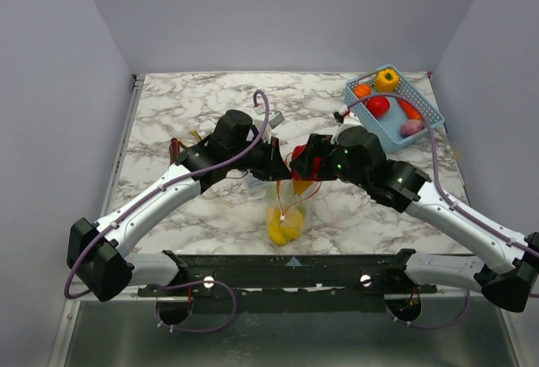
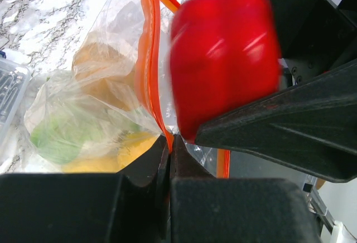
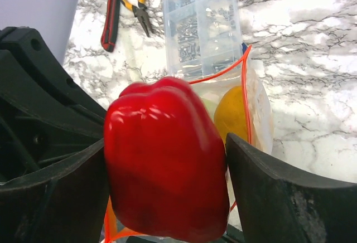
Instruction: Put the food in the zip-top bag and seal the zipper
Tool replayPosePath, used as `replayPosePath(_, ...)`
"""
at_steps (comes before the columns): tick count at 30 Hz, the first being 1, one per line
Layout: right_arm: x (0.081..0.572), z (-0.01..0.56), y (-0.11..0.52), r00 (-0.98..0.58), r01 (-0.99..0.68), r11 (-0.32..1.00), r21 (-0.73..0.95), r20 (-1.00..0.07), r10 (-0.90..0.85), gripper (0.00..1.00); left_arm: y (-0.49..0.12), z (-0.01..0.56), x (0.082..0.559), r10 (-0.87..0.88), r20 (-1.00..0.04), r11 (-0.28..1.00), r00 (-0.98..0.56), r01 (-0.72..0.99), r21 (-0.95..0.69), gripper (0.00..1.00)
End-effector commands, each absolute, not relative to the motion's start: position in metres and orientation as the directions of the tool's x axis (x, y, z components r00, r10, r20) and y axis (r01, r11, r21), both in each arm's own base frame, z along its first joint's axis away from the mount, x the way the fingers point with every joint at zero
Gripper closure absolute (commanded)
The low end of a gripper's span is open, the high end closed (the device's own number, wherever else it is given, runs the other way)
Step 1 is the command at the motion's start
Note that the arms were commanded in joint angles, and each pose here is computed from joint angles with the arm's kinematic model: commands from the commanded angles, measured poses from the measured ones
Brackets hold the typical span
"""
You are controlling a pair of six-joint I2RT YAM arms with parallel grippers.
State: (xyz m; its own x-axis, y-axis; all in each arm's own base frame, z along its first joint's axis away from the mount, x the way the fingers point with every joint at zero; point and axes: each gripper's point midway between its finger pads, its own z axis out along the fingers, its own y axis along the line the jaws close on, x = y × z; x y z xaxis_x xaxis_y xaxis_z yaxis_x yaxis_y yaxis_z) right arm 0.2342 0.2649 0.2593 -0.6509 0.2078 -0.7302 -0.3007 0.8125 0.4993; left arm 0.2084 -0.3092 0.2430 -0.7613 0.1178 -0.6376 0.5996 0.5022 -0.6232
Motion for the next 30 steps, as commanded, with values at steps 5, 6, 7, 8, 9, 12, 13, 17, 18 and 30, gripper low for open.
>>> replayPosePath(5,0.238,0.268,0.265,-0.633,-0.311,0.824,0.475,-0.749,0.193,0.16,-0.312,0.258,0.208,0.108,-0.673,0.471,-0.732,0.634,-0.614,1.0)
replayPosePath(6,0.238,0.269,0.265,-0.631,-0.309,0.825,0.473,-0.751,0.193,0.16,-0.311,0.257,0.208,0.109,-0.673,0.472,-0.732,0.634,-0.613,1.0)
replayPosePath(7,0.238,0.269,0.265,-0.632,-0.31,0.825,0.472,-0.751,0.193,0.15,-0.311,0.257,0.21,0.107,-0.674,0.474,-0.731,0.634,-0.611,1.0)
replayPosePath(8,0.238,0.271,0.265,-0.631,-0.313,0.822,0.475,-0.751,0.194,0.15,-0.311,0.257,0.21,0.107,-0.675,0.476,-0.73,0.634,-0.61,1.0)
replayPosePath(9,0.238,0.271,0.265,-0.629,-0.315,0.824,0.472,-0.753,0.19,0.15,-0.311,0.256,0.21,0.109,-0.673,0.478,-0.732,0.632,-0.61,1.0)
replayPosePath(12,0.239,0.271,0.262,-0.627,-0.302,0.835,0.461,-0.755,0.19,0.15,-0.312,0.257,0.209,0.111,-0.67,0.47,-0.734,0.632,-0.615,1.0)
replayPosePath(13,0.239,0.27,0.26,-0.627,-0.294,0.839,0.458,-0.755,0.192,0.14,-0.312,0.257,0.209,0.11,-0.669,0.471,-0.735,0.631,-0.616,1.0)
replayPosePath(17,0.239,0.274,0.253,-0.618,-0.28,0.851,0.444,-0.762,0.194,0.13,-0.312,0.257,0.209,0.109,-0.671,0.473,-0.734,0.632,-0.614,1.0)
replayPosePath(18,0.239,0.276,0.252,-0.615,-0.276,0.853,0.443,-0.764,0.198,0.13,-0.311,0.259,0.209,0.108,-0.673,0.471,-0.732,0.634,-0.614,1.0)
replayPosePath(30,0.251,0.279,0.216,-0.554,-0.135,0.921,0.366,-0.799,0.236,0.12,-0.309,0.262,0.208,0.099,-0.683,0.472,-0.724,0.638,-0.608,1.0)
